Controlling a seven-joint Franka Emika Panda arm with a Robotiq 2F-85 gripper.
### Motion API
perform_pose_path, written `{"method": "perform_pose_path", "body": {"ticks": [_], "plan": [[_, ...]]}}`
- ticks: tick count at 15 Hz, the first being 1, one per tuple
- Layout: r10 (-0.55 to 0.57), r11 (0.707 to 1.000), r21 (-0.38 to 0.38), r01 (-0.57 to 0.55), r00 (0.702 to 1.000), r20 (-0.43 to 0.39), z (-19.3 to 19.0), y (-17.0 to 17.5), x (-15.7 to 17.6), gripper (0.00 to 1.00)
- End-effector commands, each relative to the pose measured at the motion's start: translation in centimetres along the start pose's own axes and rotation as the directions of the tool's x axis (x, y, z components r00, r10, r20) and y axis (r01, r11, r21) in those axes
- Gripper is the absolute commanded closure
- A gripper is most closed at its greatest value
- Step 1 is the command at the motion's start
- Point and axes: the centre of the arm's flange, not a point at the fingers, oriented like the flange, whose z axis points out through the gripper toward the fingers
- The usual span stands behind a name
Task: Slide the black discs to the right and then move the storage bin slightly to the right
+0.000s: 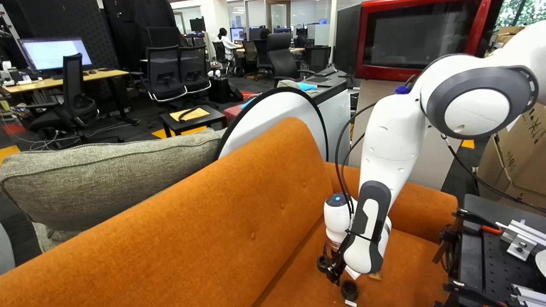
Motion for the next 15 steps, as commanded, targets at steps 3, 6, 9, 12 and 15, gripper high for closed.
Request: {"method": "perform_pose_path", "body": {"ticks": [3, 6, 9, 12, 15], "plan": [[-0.049, 0.992, 0.112, 0.059, 0.994, -0.095, -5.0, -2.9, -1.2, 0.0], [-0.145, 0.971, 0.171, 0.168, 0.98, -0.137, -6.7, -6.1, -2.1, 0.0], [-0.291, 0.919, 0.221, 0.326, 0.94, -0.179, -8.4, -9.8, -3.5, 0.0], [-0.421, 0.849, 0.25, 0.466, 0.882, -0.212, -9.8, -13.4, -5.2, 0.0], [-0.546, 0.749, 0.292, 0.595, 0.804, -0.236, -10.8, -16.4, -7.0, 0.0]]}}
